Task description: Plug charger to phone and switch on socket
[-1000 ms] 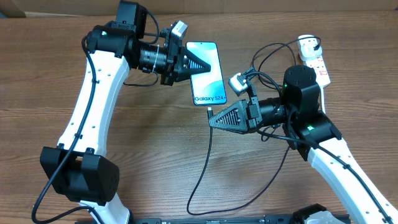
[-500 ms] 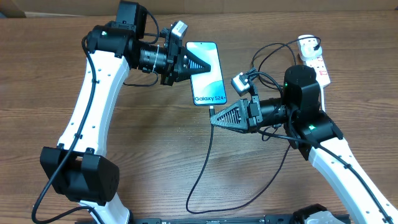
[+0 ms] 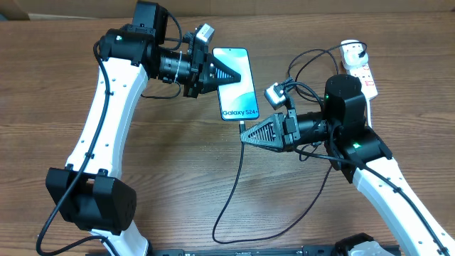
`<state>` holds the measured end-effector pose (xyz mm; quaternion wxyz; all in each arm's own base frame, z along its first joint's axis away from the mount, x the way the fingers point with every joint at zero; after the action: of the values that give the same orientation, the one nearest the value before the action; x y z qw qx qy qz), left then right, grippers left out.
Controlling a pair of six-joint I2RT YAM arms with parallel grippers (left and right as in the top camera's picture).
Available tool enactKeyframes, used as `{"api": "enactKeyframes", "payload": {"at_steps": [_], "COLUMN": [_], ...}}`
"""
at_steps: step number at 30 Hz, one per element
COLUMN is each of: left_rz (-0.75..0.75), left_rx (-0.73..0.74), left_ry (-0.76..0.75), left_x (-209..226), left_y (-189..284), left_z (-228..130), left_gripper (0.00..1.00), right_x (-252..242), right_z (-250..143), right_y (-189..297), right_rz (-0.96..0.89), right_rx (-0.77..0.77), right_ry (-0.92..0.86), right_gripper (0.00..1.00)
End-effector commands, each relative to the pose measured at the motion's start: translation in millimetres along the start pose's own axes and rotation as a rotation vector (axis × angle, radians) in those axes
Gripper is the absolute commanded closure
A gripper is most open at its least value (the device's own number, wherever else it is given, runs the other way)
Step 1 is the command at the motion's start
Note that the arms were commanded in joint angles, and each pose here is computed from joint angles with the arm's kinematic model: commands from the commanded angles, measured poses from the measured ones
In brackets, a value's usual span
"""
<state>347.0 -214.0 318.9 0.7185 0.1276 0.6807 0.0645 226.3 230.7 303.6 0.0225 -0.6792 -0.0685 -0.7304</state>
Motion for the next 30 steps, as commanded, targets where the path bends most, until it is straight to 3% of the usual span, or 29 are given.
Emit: {"api": "enactKeyframes", "payload": {"at_steps": [1, 30], "left_rz": [-0.005, -0.029], "left_rx": [-0.007, 0.005], "left_ry": [-0.035, -0.023], "left_x": [-4.2, -7.5], "left_y": [2.7, 2.7], "left_z": [0.3, -2.6], "left_gripper": [0.96, 0.96], "right_x": [6.1, 3.7], "right_z": [2.2, 3.5], "right_y": [1.1, 1.1], "right_rz": [0.003, -0.005], "right_rx": [-0.006, -0.017], "right_ry": [0.026, 0.011], "right_gripper": [0.96, 0.96]}}
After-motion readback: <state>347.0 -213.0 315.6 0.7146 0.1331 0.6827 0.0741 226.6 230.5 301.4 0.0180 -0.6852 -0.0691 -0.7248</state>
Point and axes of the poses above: each gripper's point midway between its finger pads, its own y axis back along the fingers, its own x axis along the line the jaws close on, z = x × y, the point moved 2 cm from there along y, back along the fingers, and after that the axes turned 5 degrees about -y, right-handed, at the moved point
